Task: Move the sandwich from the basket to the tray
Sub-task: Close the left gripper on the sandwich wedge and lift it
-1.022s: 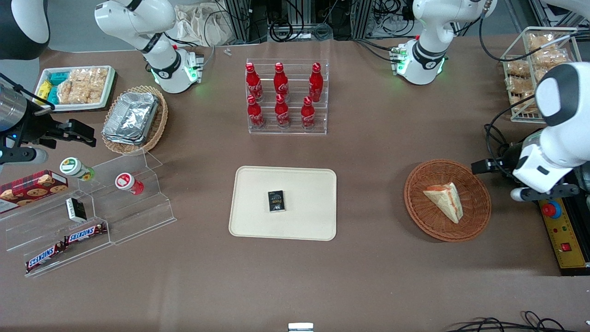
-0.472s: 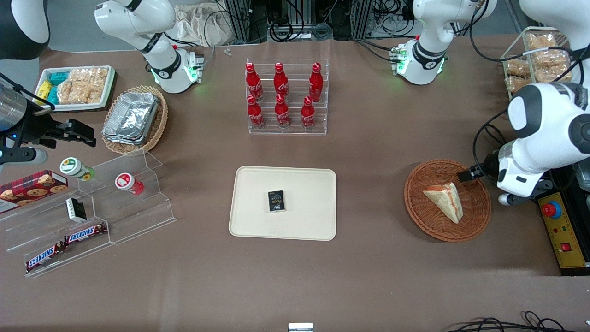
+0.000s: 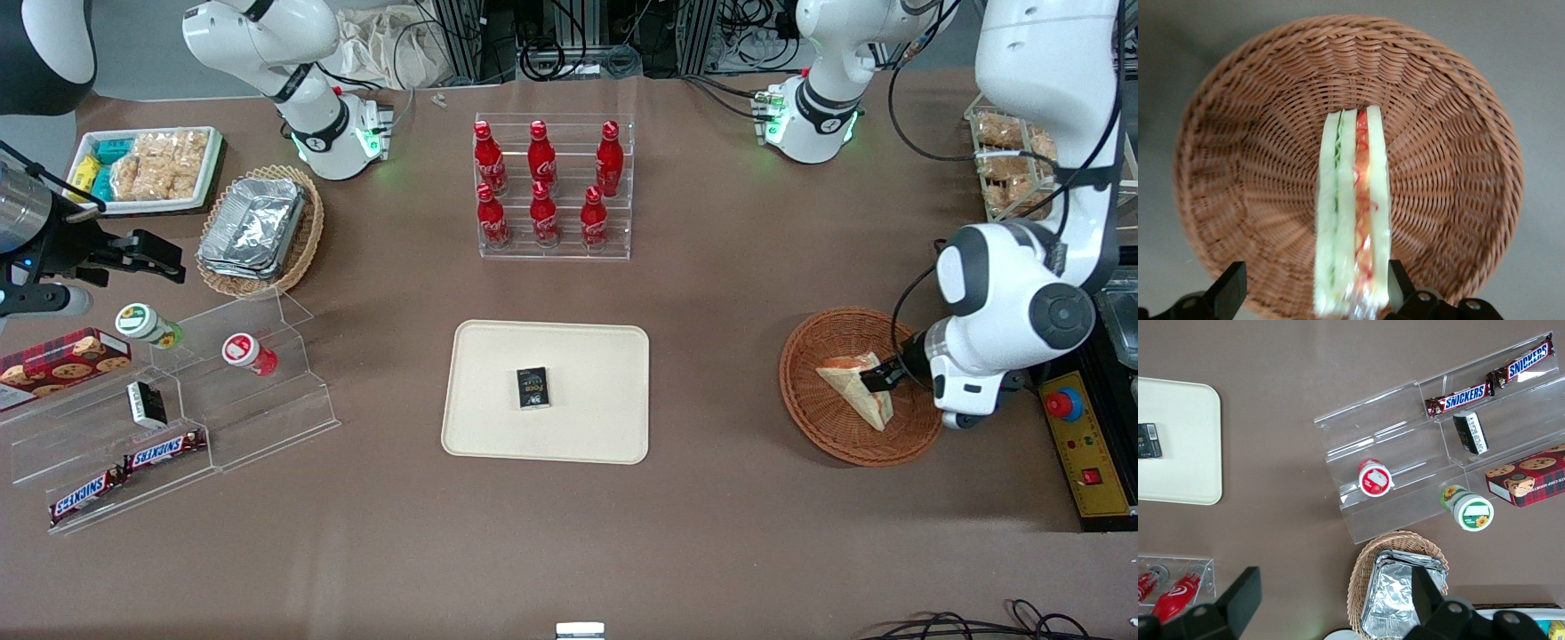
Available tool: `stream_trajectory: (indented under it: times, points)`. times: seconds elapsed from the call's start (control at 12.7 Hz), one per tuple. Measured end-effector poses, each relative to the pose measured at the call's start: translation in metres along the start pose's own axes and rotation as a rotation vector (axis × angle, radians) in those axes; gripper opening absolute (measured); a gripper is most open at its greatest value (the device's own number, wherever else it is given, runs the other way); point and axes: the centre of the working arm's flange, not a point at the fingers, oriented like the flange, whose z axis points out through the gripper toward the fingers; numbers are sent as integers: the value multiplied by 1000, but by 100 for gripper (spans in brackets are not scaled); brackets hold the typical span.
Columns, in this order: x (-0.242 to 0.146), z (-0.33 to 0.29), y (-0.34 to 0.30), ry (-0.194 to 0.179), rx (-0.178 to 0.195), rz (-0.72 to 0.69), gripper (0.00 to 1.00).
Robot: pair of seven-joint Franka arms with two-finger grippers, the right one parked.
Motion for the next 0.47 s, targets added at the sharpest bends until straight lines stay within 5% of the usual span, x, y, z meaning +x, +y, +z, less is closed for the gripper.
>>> stream_trajectory:
  times: [0.47]
  points:
    - [-2, 30, -2, 38, -24, -33, 91]
